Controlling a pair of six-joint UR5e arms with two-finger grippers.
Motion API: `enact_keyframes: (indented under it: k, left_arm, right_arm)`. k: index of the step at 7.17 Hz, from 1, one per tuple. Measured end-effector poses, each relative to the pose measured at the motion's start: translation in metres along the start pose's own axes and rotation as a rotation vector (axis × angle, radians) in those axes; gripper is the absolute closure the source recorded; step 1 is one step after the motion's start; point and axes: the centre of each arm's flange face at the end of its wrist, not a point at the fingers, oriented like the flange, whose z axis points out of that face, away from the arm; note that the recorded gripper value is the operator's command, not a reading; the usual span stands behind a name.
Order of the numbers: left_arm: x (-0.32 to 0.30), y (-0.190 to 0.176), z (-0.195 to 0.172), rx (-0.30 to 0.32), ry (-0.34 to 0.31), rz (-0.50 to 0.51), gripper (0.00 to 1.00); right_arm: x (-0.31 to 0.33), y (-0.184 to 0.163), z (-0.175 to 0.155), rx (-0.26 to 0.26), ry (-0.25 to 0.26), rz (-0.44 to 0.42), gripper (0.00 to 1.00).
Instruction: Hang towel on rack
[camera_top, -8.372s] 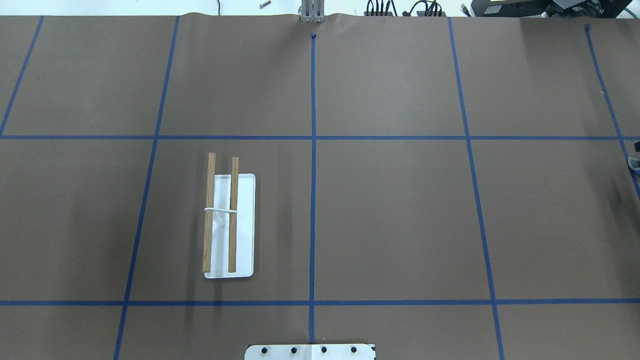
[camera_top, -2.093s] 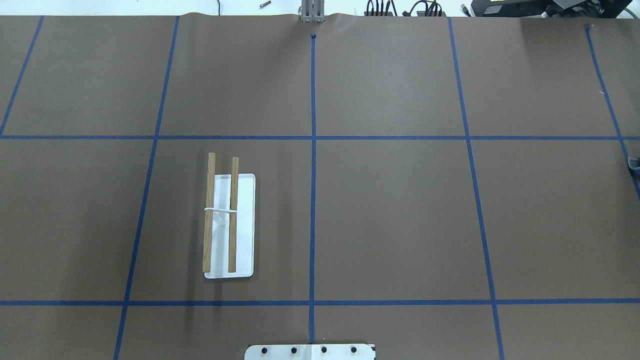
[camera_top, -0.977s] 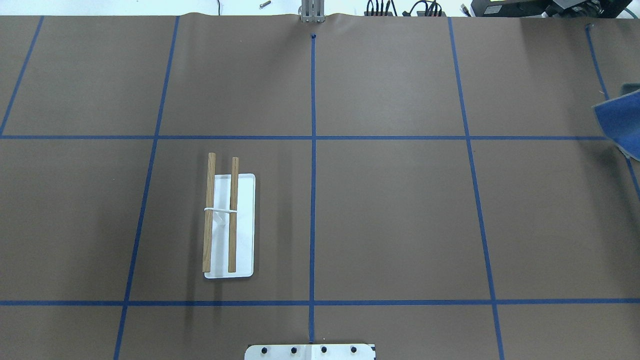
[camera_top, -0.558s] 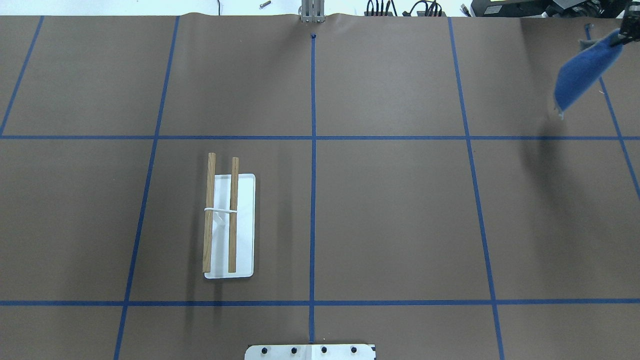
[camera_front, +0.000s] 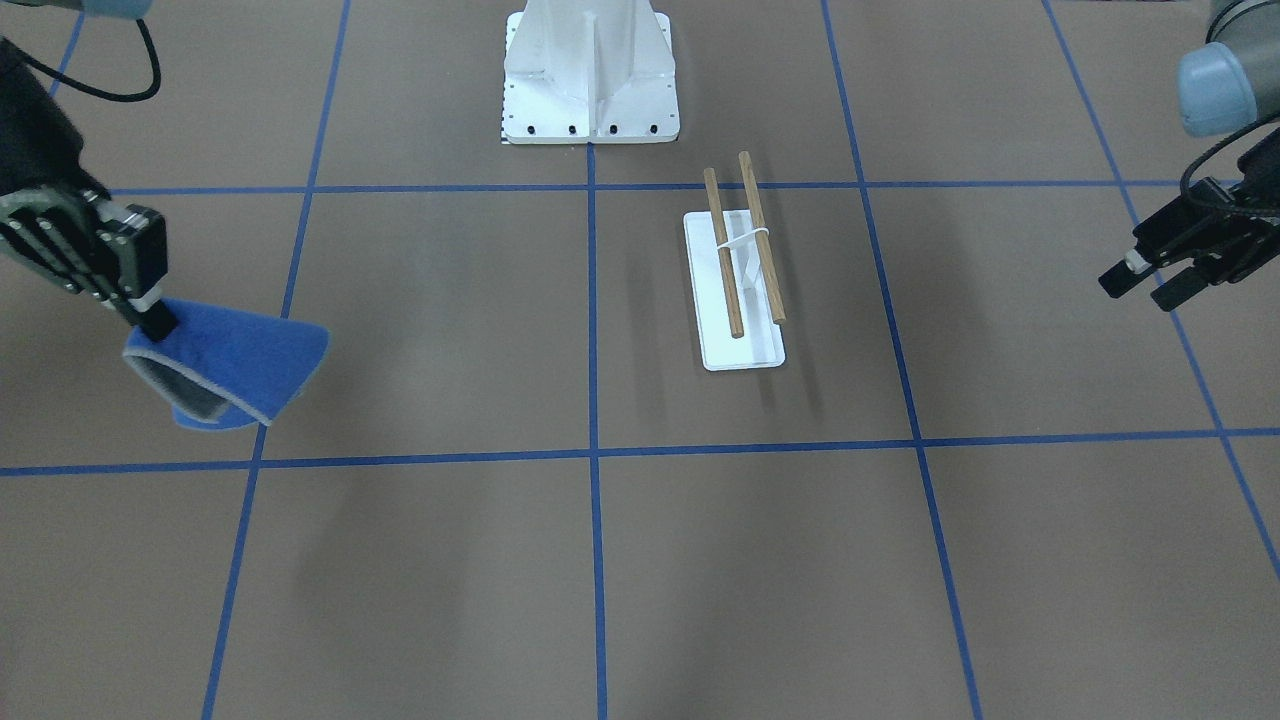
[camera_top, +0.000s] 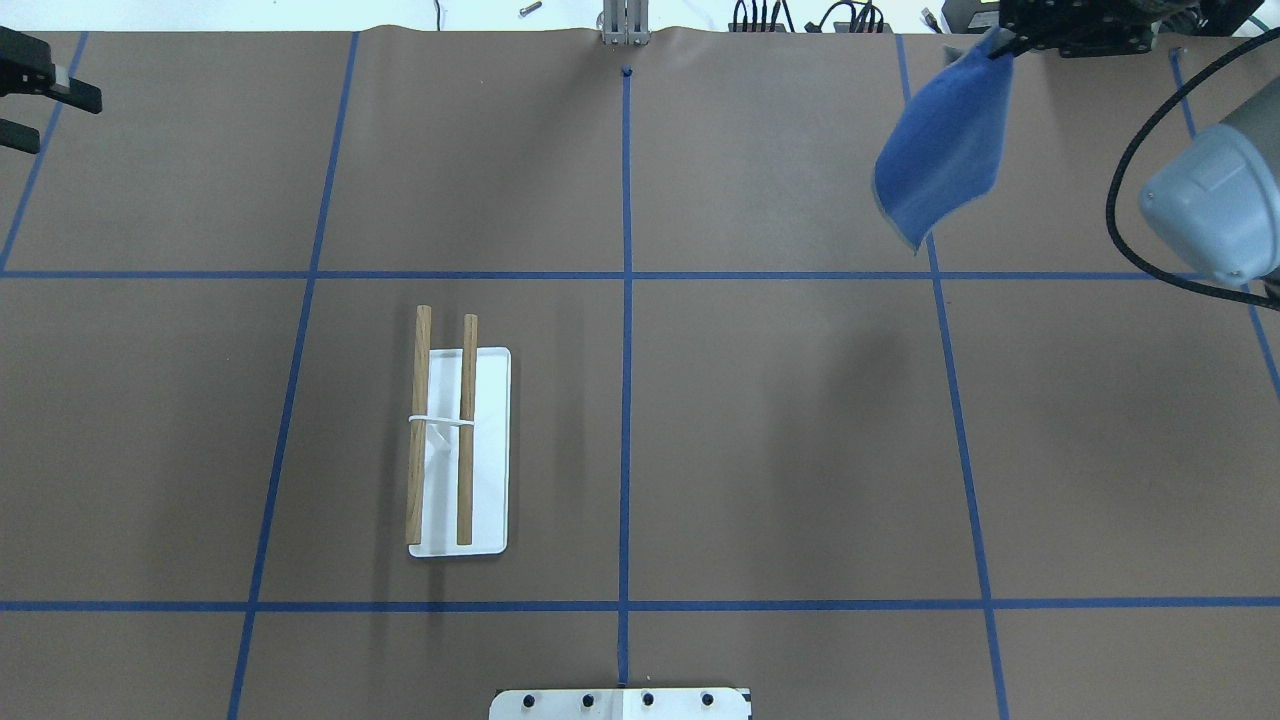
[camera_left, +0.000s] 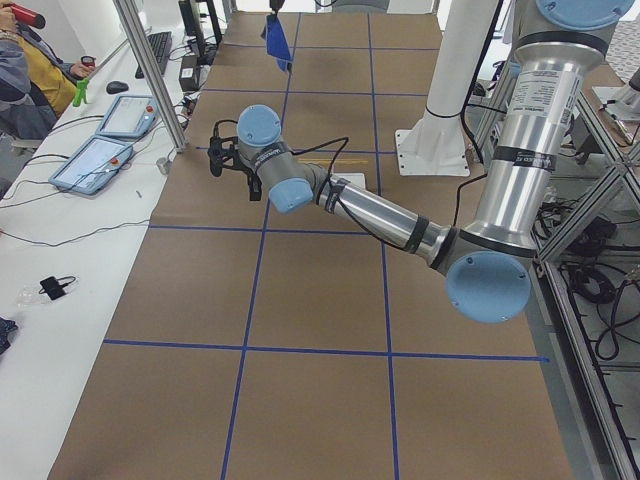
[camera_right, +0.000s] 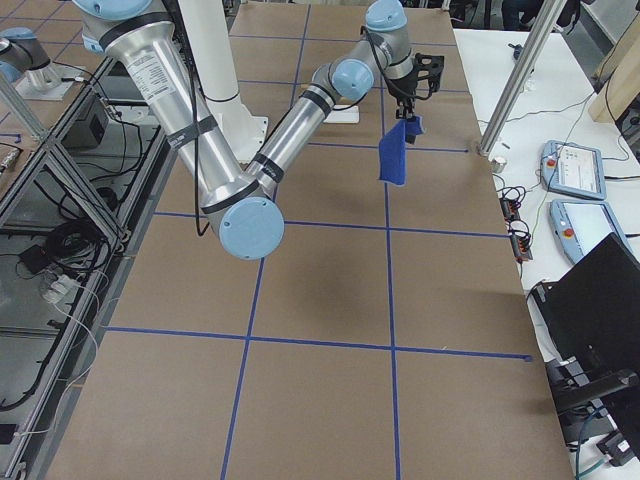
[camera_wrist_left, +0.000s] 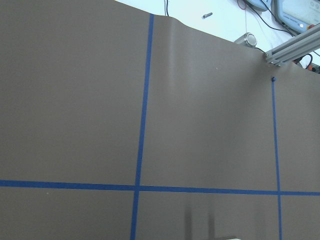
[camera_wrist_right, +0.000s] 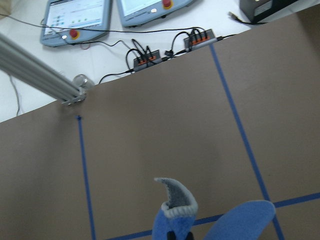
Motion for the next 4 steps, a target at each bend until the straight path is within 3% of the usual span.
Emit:
enact_keyframes:
  k: [2,4]
  left_arm:
    - [0.031,0.006,0.019,-0.033,0.029,-0.113,0.02]
    - [0.071,0.014,0.04,-0.078,0.095,-0.347,0.02]
  right_arm:
    - [-0.053,0.042,0.002,0.058,-0.164,-0.208,1.0]
    - [-0.083,0.075,0.011,0.144,-0.266,-0.416,1.0]
